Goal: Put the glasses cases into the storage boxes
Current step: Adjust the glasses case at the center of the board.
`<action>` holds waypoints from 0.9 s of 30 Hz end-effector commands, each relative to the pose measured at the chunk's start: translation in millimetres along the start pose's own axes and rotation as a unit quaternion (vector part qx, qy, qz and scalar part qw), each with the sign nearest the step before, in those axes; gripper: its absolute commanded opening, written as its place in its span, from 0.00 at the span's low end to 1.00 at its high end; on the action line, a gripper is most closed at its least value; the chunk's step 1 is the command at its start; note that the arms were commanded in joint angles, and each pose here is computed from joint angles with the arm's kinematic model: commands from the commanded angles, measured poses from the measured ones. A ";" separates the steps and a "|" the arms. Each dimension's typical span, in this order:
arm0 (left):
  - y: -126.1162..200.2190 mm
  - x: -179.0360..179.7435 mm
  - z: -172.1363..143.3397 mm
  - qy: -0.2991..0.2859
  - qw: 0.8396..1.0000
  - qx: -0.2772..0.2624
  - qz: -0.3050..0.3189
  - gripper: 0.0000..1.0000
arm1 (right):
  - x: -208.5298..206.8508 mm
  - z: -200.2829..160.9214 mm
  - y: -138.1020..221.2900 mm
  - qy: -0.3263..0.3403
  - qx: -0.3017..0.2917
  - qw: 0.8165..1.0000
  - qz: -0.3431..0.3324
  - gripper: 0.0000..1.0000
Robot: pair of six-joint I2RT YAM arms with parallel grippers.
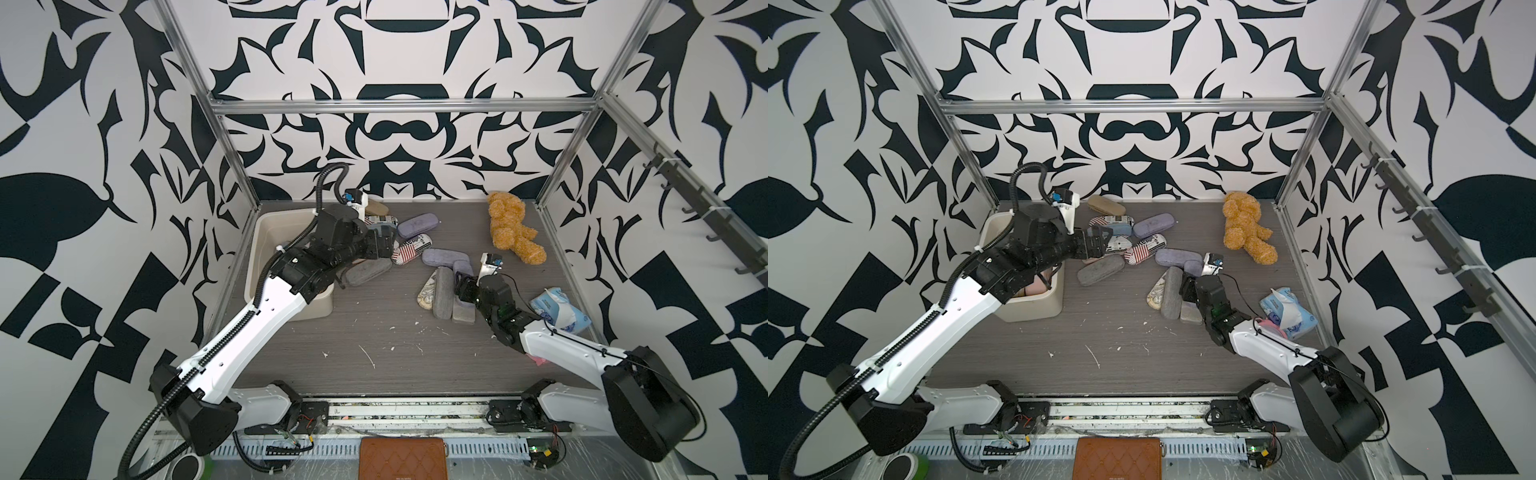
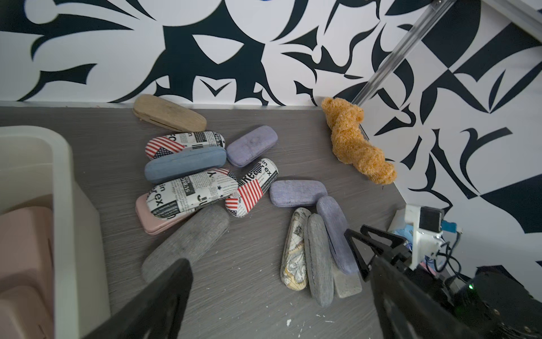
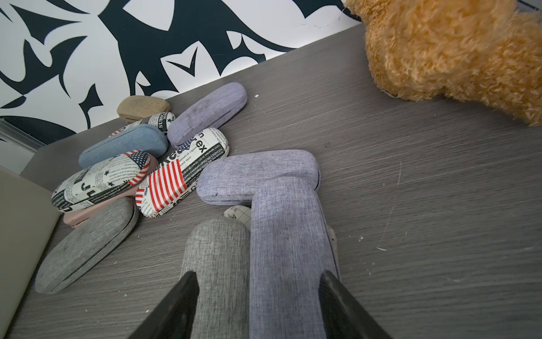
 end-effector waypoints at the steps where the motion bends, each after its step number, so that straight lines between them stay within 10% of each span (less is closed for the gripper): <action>1: -7.8 0.4 -21.6 -0.021 0.997 0.045 0.060 0.93 | 10.8 17.4 2.7 0.002 -0.026 1.000 0.006 0.68; 19: -74.5 -25.4 -109.8 -0.040 0.974 0.221 0.040 0.93 | 5.7 23.1 -2.8 0.037 -0.003 0.997 -0.063 0.63; 27: -134.0 57.0 -148.0 -0.039 0.934 0.318 0.160 0.96 | 9.0 22.3 -1.0 0.035 0.002 0.998 -0.051 0.70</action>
Point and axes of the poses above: each gripper's point midway between its finger pads, its own y axis back along the fingers, its own x axis along the line the jaws close on, z = x × y, the point moved 3 cm from there along y, back along the fingers, and after that the axes turned 14 degrees about -y, right-handed, at the moved point
